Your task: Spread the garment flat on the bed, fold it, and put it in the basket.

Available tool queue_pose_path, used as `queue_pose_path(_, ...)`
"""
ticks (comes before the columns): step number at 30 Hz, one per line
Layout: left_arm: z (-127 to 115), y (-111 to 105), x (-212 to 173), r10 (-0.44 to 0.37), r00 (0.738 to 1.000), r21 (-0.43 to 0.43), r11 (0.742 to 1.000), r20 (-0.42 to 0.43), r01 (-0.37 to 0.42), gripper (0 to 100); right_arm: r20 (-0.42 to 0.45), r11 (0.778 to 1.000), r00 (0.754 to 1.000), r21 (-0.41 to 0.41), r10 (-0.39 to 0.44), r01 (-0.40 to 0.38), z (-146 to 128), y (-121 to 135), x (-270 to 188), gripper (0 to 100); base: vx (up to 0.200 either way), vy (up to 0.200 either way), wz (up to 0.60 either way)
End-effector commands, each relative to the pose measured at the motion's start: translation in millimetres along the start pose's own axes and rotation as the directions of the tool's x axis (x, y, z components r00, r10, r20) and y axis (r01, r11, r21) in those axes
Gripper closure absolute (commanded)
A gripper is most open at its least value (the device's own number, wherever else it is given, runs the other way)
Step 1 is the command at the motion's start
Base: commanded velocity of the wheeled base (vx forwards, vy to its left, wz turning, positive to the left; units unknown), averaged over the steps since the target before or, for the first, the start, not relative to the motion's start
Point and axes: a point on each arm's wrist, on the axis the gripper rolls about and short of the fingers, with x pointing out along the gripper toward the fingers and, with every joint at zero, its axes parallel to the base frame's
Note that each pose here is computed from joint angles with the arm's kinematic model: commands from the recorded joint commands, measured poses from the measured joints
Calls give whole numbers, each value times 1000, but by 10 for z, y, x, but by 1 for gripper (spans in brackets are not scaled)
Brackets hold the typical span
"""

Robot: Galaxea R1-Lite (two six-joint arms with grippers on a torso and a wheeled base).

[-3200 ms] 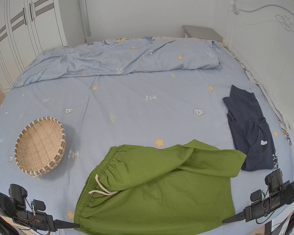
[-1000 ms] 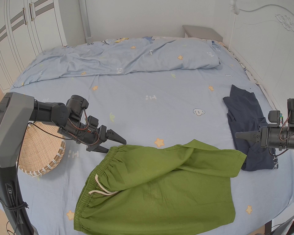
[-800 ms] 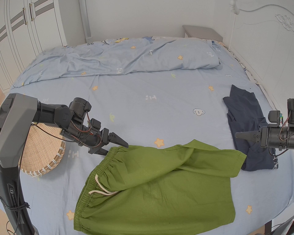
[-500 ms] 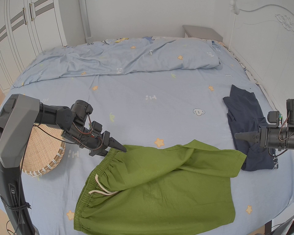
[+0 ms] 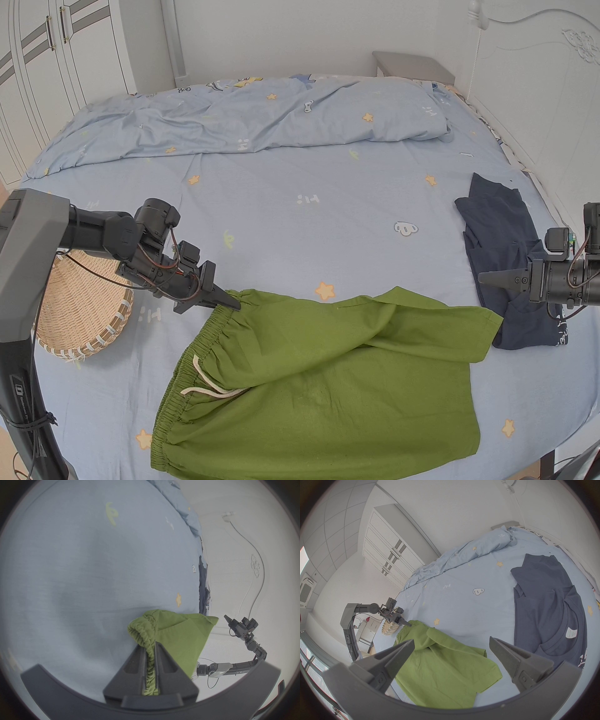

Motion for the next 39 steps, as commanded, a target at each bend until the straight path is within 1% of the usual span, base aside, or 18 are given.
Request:
queue_pose_path(1, -47, -59, -464, 15, 996, 1, 1000, 93, -15, 100, -22, 1000, 1000, 17, -4, 4, -17, -62, 73, 0, 0, 0, 0)
queue_pose_path(5, -83, -9, -732, 34, 988, -20, 999, 148, -31, 100, -34, 999, 999, 31, -11, 12, -25, -118, 118, 0, 0, 0, 0)
queue_pose_path(7, -97, -1, -797, 39, 986, -13, 999, 161, -38, 100, -44, 999, 999, 39, -13, 14, -35, -147, 151, 0, 0, 0, 0)
queue_pose_path(11, -129, 20, -833, 45, 985, -3, 999, 164, -45, 100, -55, 999, 998, 50, -17, 20, -54, -197, 198, 0, 0, 0, 0)
queue_pose_path(14, -137, -5, -834, 41, 986, 2, 999, 163, -42, 100, -67, 998, 997, 64, -25, 29, -73, -257, 236, 0, 0, 0, 0)
queue_pose_path(18, -146, -19, -809, 38, 987, 7, 999, 156, -39, 100, -85, 997, 996, 70, -23, 29, -107, -267, 273, 0, 0, 0, 0)
queue_pose_path(21, -149, -17, -807, 38, 987, 4, 999, 155, -39, 100, -91, 996, 995, 71, -40, 47, -110, -293, 303, 0, 0, 0, 0)
queue_pose_path(24, -146, -15, -805, 38, 987, 6, 999, 155, -40, 100, -92, 994, 994, 80, -64, 71, -111, -455, 432, 0, 0, 0, 0)
queue_pose_path(25, -146, -15, -805, 38, 987, 6, 999, 155, -40, 100, -92, 994, 994, 80, -64, 71, -111, -455, 432, 0, 0, 0, 0)
queue_pose_path(26, -144, -11, -801, 38, 987, 6, 999, 155, -40, 100, -78, 993, 994, 84, -72, 79, -82, -581, 521, 0, 0, 0, 0)
queue_pose_path(28, -143, -6, -796, 38, 987, 5, 999, 153, -40, 100, -70, 993, 995, 83, -74, 80, -41, -632, 567, 0, 0, 0, 0)
queue_pose_path(29, -144, -15, -805, 38, 987, 7, 999, 156, -39, 100, -55, 993, 996, 84, -75, 79, 93, -701, 640, 0, 0, 0, 0)
queue_pose_path(31, -145, -19, -809, 38, 987, 8, 999, 157, -39, 100, -56, 992, 995, 92, -78, 83, 226, -774, 707, 0, 0, 0, 0)
queue_pose_path(33, -142, -21, -819, 39, 986, 9, 999, 160, -41, 100, -67, 992, 995, 101, -75, 81, 391, -836, 787, 0, 0, 0, 0)
queue_pose_path(34, -142, -17, -823, 40, 986, 8, 999, 161, -42, 100, -72, 991, 995, 104, -73, 80, 420, -853, 810, 0, 0, 0, 0)
queue_pose_path(36, -139, -13, -843, 41, 985, 10, 999, 170, -43, 100, -108, 989, 993, 134, -44, 59, 530, -981, 983, 0, 0, 0, 0)
queue_pose_path(38, -134, -15, -852, 41, 984, 13, 999, 175, -44, 100, -132, 987, 991, 156, -14, 35, 592, -1042, 1080, 0, 0, 0, 0)
queue_pose_path(39, -134, -15, -852, 41, 984, 13, 999, 175, -44, 100, -132, 987, 991, 156, -14, 35, 592, -1042, 1080, 0, 0, 0, 0)
